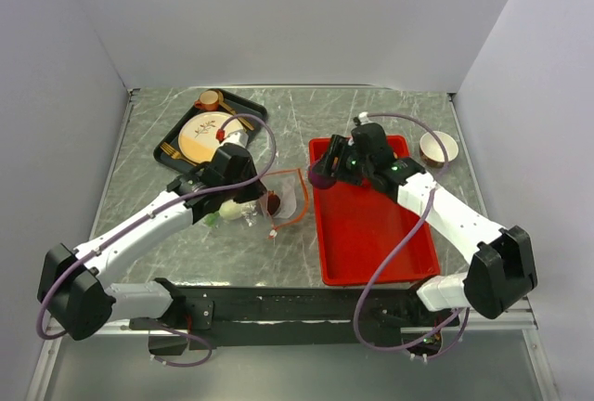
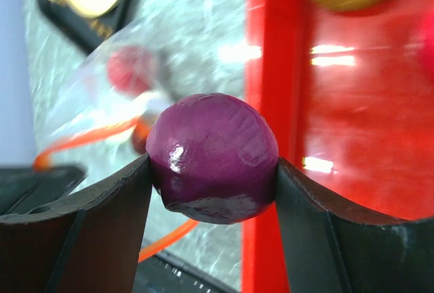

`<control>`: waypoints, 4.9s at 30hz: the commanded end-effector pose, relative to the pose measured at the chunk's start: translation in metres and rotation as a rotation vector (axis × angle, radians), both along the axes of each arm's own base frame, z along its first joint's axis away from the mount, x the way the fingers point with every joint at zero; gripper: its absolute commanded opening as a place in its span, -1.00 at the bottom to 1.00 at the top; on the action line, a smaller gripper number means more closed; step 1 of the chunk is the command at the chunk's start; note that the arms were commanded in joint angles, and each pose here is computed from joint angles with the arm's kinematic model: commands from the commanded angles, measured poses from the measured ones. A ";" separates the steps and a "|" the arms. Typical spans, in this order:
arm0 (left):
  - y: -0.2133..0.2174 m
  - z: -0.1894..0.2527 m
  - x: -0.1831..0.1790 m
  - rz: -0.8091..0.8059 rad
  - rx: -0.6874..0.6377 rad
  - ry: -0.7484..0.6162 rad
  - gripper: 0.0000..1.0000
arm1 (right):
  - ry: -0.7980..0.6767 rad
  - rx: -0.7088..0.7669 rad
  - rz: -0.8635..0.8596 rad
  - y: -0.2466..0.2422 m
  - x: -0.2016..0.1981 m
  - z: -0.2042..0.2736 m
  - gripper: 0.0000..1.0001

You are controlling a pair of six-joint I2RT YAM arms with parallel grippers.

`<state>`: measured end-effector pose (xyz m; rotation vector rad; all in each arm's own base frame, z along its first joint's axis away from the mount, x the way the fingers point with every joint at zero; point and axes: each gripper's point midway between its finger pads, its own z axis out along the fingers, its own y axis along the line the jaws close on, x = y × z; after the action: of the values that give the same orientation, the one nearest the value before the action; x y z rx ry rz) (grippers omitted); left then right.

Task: Place the food in the zip-top bag and seal the zipper
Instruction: Pick up the fake fruit from the bin, then place the fake fruit in the zipper food storage bag, then adjust the zipper food storage bag at the center of the board.

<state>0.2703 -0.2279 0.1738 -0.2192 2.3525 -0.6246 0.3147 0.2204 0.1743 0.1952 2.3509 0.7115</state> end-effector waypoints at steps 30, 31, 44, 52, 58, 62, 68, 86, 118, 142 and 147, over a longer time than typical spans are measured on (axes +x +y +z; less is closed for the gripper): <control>-0.014 0.055 0.014 0.001 -0.124 -0.132 -0.99 | -0.027 0.002 0.309 0.103 -0.019 0.025 0.57; -0.011 0.056 0.014 0.014 -0.122 -0.142 -0.99 | -0.045 0.007 0.313 0.103 -0.019 0.029 0.80; 0.017 0.063 0.022 0.174 -0.079 -0.172 -0.99 | -0.209 -0.098 0.049 0.033 -0.004 0.067 1.00; 0.055 0.080 0.018 0.286 -0.052 -0.258 -0.99 | -0.198 -0.064 -0.111 -0.022 0.000 0.060 1.00; 0.033 0.062 0.019 0.222 -0.083 -0.188 -0.99 | -0.123 0.020 0.073 0.019 -0.013 0.043 0.75; 0.028 0.061 0.018 0.206 -0.103 -0.179 -0.99 | -0.074 0.037 0.164 0.049 -0.025 0.029 0.64; 0.031 0.063 0.018 0.212 -0.089 -0.183 -0.99 | 0.049 0.025 0.204 0.067 -0.030 -0.011 0.35; 0.048 0.063 0.012 0.256 -0.055 -0.198 -0.99 | 0.004 0.141 0.320 0.115 -0.014 0.018 -0.97; 0.072 0.058 0.001 0.350 -0.050 -0.193 -0.99 | 0.106 -0.014 0.477 0.139 -0.043 -0.029 -0.58; 0.027 0.037 0.011 0.131 -0.048 -0.158 -0.99 | -0.022 -0.309 -0.183 -0.033 0.002 -0.005 0.67; 0.019 0.036 0.011 0.083 -0.050 -0.158 -0.99 | 0.062 -0.356 -0.274 -0.084 0.015 -0.037 0.86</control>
<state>0.2766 -0.1963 0.1984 -0.3478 2.1980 -0.5702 0.3288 0.1826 0.1668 0.2814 2.3477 0.3302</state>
